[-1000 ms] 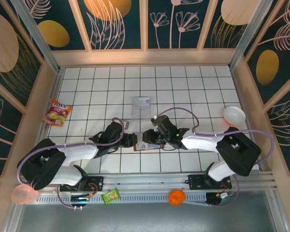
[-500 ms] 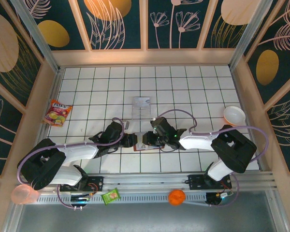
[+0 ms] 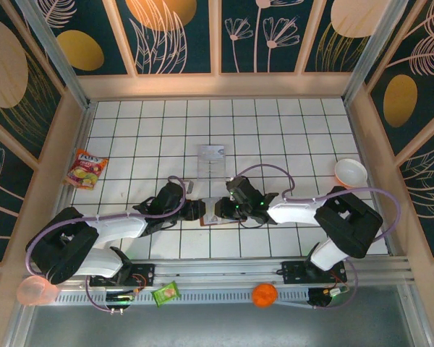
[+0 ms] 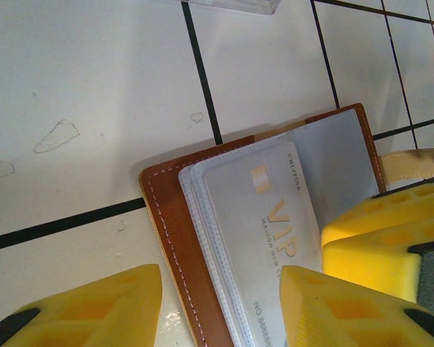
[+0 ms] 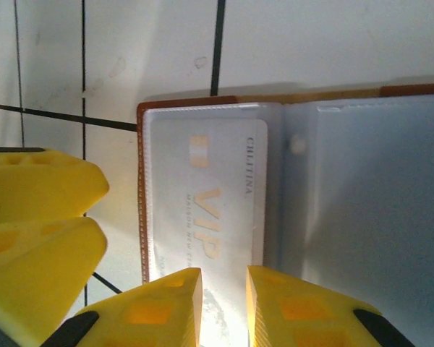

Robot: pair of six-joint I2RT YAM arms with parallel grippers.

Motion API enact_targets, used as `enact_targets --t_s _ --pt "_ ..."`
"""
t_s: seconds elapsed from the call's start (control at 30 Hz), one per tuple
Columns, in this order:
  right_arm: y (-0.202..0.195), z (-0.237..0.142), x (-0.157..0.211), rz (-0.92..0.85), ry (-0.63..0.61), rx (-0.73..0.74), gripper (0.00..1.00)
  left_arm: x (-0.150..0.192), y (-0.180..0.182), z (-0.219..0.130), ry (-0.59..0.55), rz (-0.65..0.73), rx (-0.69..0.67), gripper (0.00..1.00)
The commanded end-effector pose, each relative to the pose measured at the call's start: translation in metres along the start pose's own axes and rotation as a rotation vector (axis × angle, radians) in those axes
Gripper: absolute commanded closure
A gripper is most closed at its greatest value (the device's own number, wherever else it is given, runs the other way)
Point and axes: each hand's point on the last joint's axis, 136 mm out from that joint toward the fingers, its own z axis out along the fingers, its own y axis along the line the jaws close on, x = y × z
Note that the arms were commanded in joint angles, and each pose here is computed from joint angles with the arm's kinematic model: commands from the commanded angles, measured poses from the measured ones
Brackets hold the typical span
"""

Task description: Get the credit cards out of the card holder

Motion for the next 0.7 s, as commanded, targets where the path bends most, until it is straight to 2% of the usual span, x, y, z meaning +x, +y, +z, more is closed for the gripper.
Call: enact_targets --t_s 0.0,0.23,0.43,0.67 --pt "-0.014 0.005 0.008 0.018 0.021 0.059 0.77 -0.006 -0.004 0.000 -0.021 0.015 0.016 0.54" --pt "-0.016 0.006 0.010 -0.007 0.017 0.122 0.78 -0.006 -0.005 0.001 -0.017 0.016 0.018 0.54" --pt "-0.023 -0.006 0.004 -0.035 -0.059 0.254 0.78 -0.006 -0.005 0.001 -0.015 0.012 0.021 0.53" --pt "-0.028 -0.013 0.001 -0.033 -0.103 0.302 0.76 -0.007 -0.007 0.000 -0.013 0.017 0.025 0.54"
